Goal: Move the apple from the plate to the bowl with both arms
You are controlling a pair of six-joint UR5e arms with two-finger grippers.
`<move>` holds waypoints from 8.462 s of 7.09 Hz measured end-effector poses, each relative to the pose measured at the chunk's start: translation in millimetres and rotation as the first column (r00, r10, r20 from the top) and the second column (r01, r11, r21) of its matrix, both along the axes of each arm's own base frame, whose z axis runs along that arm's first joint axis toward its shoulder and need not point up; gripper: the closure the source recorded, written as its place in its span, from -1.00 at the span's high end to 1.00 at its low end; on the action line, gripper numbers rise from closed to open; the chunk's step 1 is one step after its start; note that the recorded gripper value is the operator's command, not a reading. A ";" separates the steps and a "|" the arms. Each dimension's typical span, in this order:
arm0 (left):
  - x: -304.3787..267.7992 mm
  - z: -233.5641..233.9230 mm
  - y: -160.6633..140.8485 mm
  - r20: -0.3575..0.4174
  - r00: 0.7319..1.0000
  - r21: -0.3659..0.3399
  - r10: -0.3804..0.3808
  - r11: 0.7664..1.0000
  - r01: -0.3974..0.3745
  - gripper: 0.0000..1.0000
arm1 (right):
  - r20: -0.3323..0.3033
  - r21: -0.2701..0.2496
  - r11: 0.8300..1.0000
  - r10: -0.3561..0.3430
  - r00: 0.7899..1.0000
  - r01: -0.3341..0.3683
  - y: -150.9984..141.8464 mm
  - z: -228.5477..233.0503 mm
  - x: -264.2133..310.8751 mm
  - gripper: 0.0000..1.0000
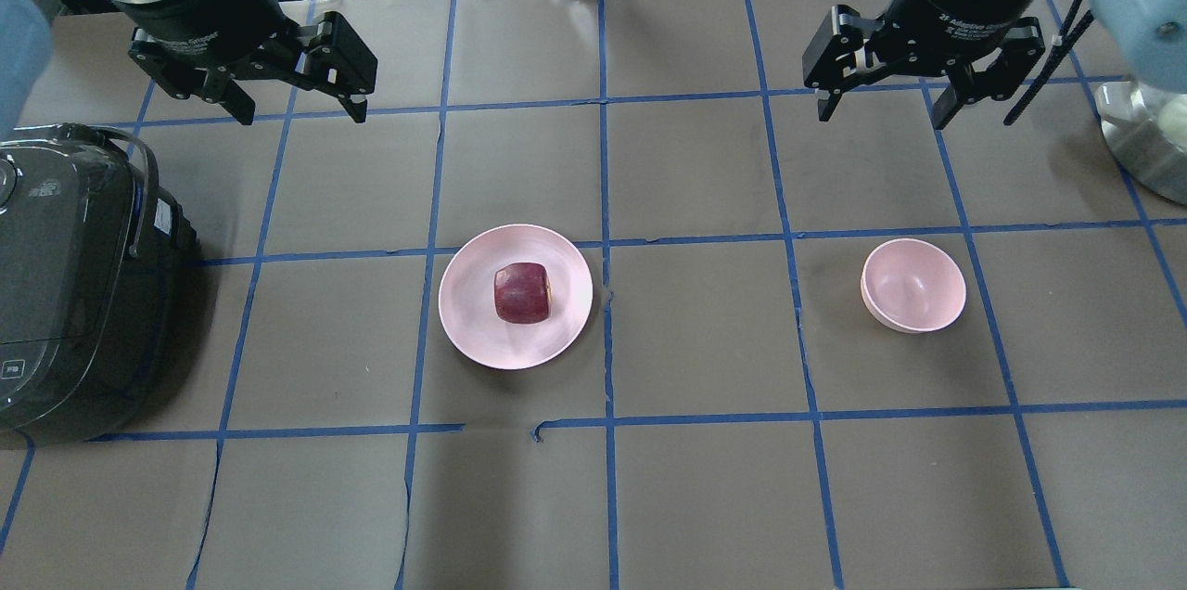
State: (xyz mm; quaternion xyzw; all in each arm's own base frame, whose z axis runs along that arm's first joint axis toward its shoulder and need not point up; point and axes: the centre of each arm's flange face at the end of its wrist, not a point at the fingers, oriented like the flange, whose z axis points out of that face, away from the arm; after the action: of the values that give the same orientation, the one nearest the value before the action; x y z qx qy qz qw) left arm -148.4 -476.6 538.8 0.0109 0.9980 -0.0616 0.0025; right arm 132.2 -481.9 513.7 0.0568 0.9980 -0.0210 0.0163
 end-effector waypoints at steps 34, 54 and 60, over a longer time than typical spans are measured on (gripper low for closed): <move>-168.0 -223.0 -70.4 -0.158 0.800 0.301 0.580 0.799 -0.520 -1.00 | 0.196 0.180 0.983 -0.006 0.981 -0.030 -4.0 -290.2 23.6 0.11; -195.9 -146.0 -49.5 -0.294 0.764 0.352 0.574 0.808 -0.472 1.00 | -0.097 0.109 0.993 -0.044 0.994 0.055 -21.4 -54.0 -48.6 1.00; -101.7 -38.7 26.4 -0.143 0.982 0.136 0.127 0.985 -0.107 1.00 | -0.073 0.092 0.995 0.046 0.996 -0.039 8.4 -28.8 4.0 1.00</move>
State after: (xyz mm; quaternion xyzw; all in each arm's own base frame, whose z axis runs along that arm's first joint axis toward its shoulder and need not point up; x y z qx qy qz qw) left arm -250.1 -450.1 500.1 -0.0524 0.9962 0.0022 -0.0701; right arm 136.1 -473.5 484.9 0.0356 0.9988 0.0224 -0.0232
